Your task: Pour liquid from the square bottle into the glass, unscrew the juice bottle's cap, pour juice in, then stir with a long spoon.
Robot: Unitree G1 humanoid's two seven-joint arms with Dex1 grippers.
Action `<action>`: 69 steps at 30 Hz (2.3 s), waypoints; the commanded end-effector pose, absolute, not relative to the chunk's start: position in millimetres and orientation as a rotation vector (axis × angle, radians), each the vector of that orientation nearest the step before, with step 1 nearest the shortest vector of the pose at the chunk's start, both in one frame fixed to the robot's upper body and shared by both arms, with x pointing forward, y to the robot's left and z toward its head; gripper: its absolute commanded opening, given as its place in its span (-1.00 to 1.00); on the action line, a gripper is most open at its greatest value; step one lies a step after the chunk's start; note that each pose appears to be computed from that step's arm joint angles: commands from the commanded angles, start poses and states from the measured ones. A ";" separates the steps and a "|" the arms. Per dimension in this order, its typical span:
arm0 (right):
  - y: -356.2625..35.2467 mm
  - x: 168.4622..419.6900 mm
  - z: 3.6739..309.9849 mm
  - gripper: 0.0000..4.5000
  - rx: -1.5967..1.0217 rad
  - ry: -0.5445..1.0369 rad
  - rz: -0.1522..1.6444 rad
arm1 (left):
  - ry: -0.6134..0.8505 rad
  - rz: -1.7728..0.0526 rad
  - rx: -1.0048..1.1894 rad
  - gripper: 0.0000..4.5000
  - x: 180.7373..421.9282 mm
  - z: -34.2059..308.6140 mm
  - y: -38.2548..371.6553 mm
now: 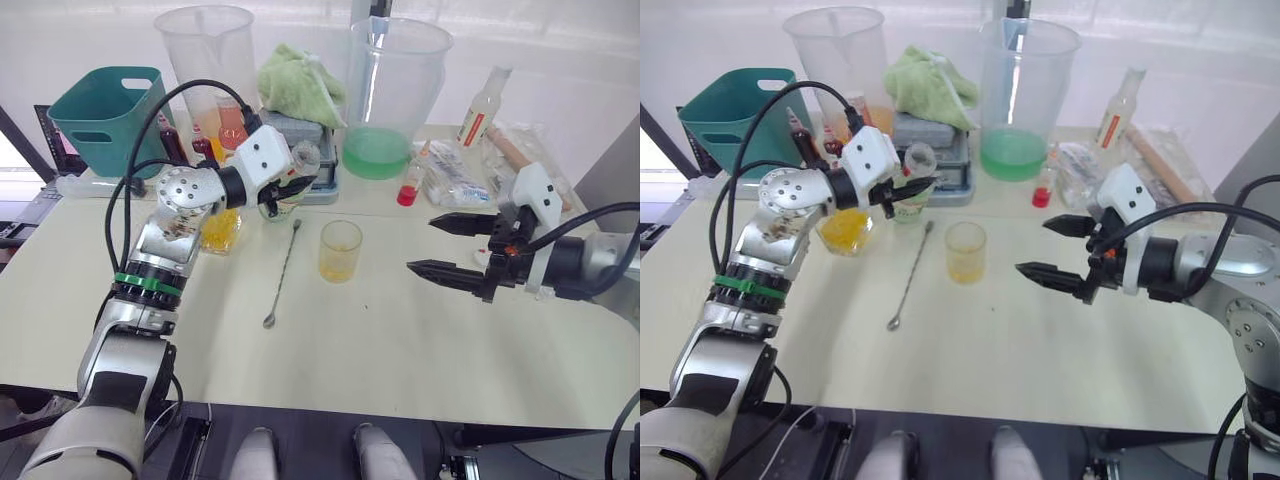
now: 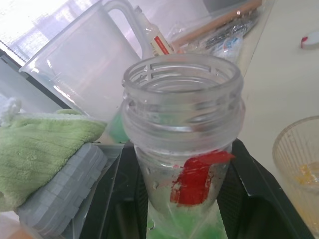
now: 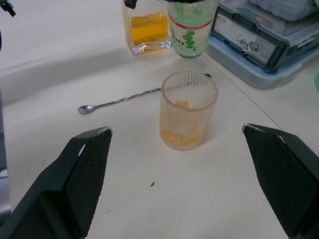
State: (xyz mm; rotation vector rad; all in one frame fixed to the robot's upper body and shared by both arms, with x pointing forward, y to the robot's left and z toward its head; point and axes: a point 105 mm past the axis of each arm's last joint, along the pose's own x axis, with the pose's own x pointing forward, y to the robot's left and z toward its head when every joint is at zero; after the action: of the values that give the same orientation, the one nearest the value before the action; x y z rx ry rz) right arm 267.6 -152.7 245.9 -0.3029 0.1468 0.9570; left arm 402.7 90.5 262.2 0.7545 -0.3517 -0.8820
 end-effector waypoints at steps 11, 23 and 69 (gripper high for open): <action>-155.6 259.2 256.4 0.98 -0.296 0.084 0.858 | -0.598 -0.781 1.082 -0.39 414.1 257.3 65.8; -157.8 259.1 256.7 0.98 -0.295 0.072 0.829 | -0.648 -0.755 1.297 -0.39 415.4 243.7 60.7; -155.1 260.4 257.1 0.98 -0.304 0.058 0.826 | -0.723 -0.705 1.677 -0.39 411.1 234.4 47.0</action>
State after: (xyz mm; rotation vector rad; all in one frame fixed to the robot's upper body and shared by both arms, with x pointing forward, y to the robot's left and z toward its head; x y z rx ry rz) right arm 262.1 -156.8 247.3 -0.2798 0.1099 0.8249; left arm 416.0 54.6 210.8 1.6651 -0.6253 -0.7519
